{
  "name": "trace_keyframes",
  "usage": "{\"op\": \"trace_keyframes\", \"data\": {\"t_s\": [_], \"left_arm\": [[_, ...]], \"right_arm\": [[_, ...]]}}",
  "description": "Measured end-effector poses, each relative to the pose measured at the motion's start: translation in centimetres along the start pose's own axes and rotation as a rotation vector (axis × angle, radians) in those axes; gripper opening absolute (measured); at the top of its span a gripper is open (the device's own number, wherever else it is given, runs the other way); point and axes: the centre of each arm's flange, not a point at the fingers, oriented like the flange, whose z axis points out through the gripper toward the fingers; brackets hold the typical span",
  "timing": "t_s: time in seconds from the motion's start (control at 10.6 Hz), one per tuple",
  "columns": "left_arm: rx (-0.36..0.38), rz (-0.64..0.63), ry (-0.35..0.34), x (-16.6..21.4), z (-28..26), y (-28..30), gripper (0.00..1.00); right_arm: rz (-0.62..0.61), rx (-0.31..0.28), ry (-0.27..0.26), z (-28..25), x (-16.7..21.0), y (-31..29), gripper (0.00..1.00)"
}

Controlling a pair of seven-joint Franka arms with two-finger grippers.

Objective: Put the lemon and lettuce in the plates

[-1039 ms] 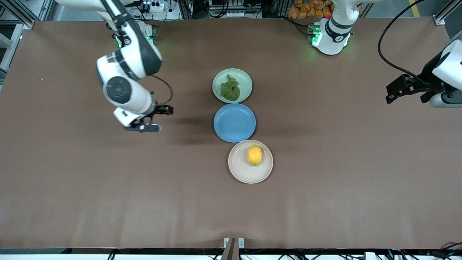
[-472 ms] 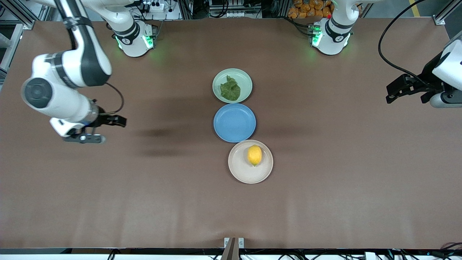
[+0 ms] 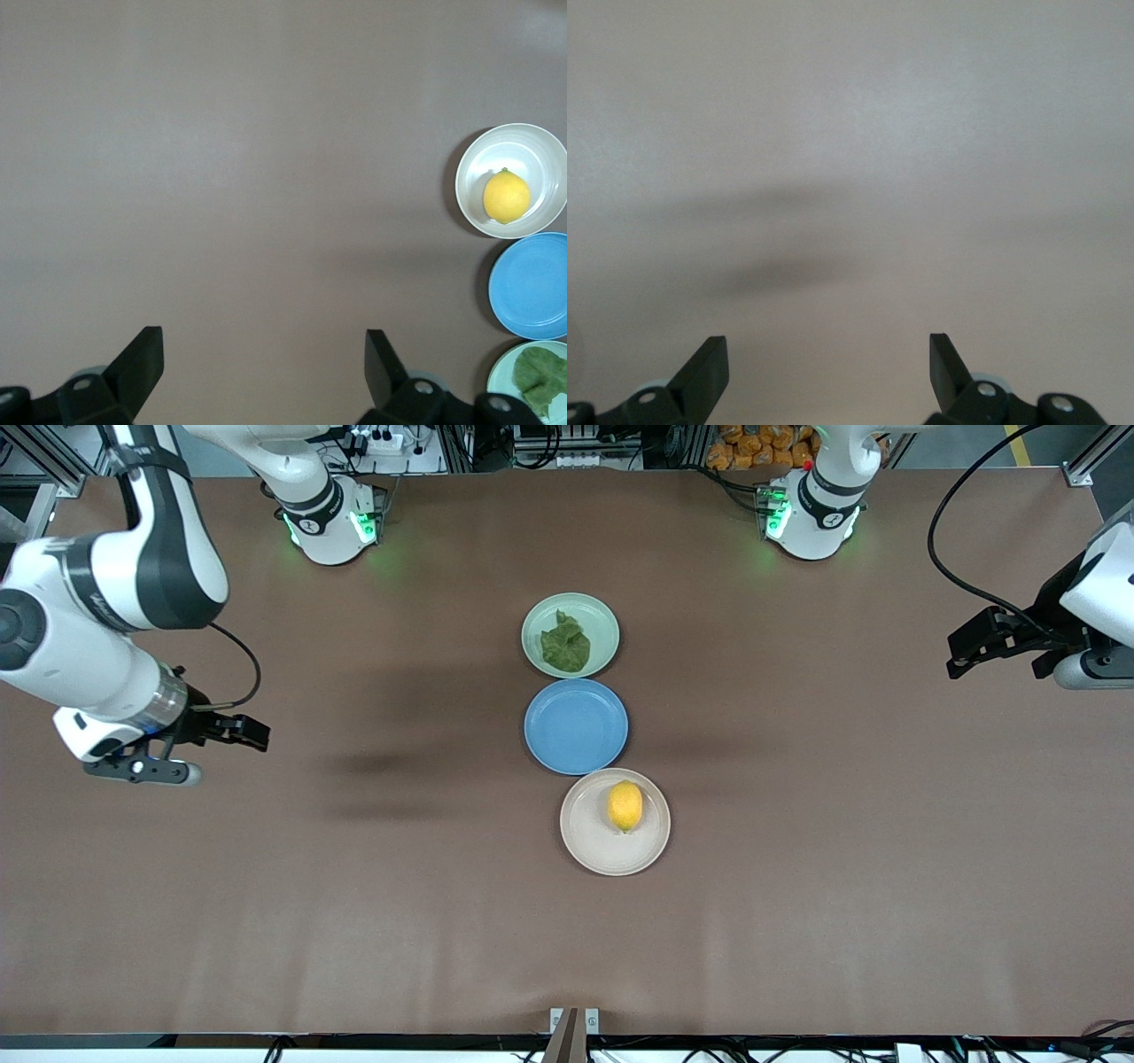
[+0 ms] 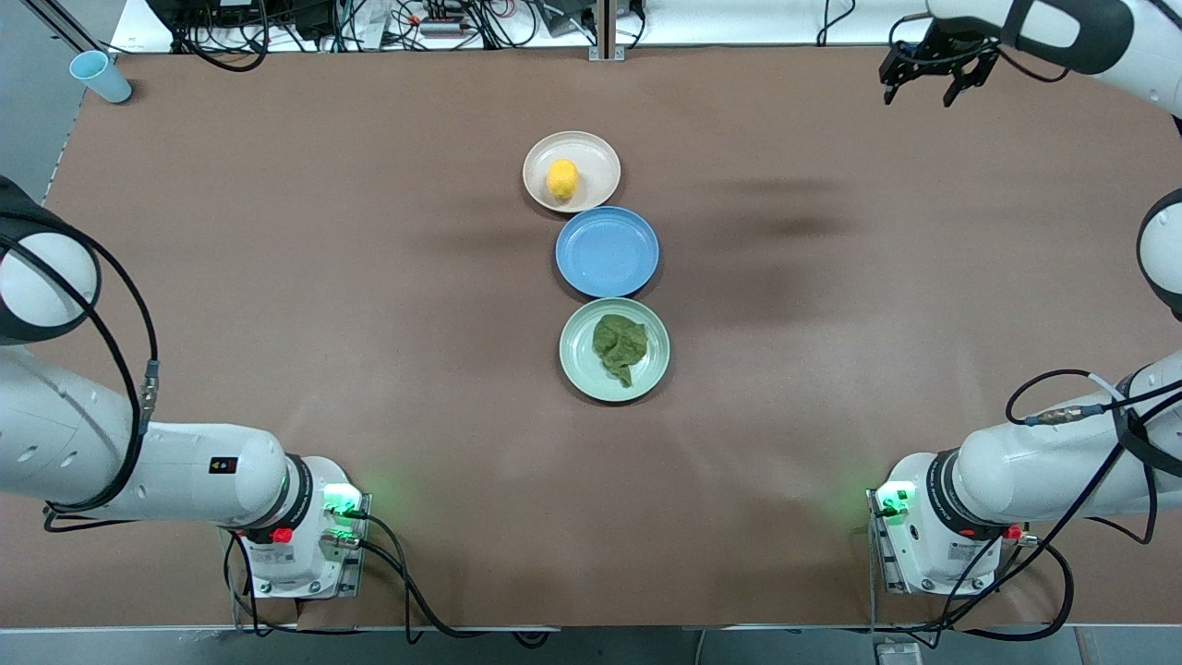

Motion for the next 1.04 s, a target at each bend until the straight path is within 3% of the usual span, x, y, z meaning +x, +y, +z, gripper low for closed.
{"op": "trace_keyframes", "data": {"t_s": [0.38,0.76,1.04], "left_arm": [[0.0,0.001,0.004,-0.1,-0.2,0.0,1.0],[-0.001,0.006,0.013,-0.4,-0.7,0.3,1.0],[-0.001,0.009,0.019,-0.6,-1.1,0.5,1.0]], "right_arm": [[-0.054,-0.027,0.015,-7.0,0.2,4.5,1.0],[-0.069,-0.025,0.053,-13.0,-0.7,5.2,1.0],[-0.066,-0.02,0.105,-17.2,-1.9,5.5,1.0]]}}
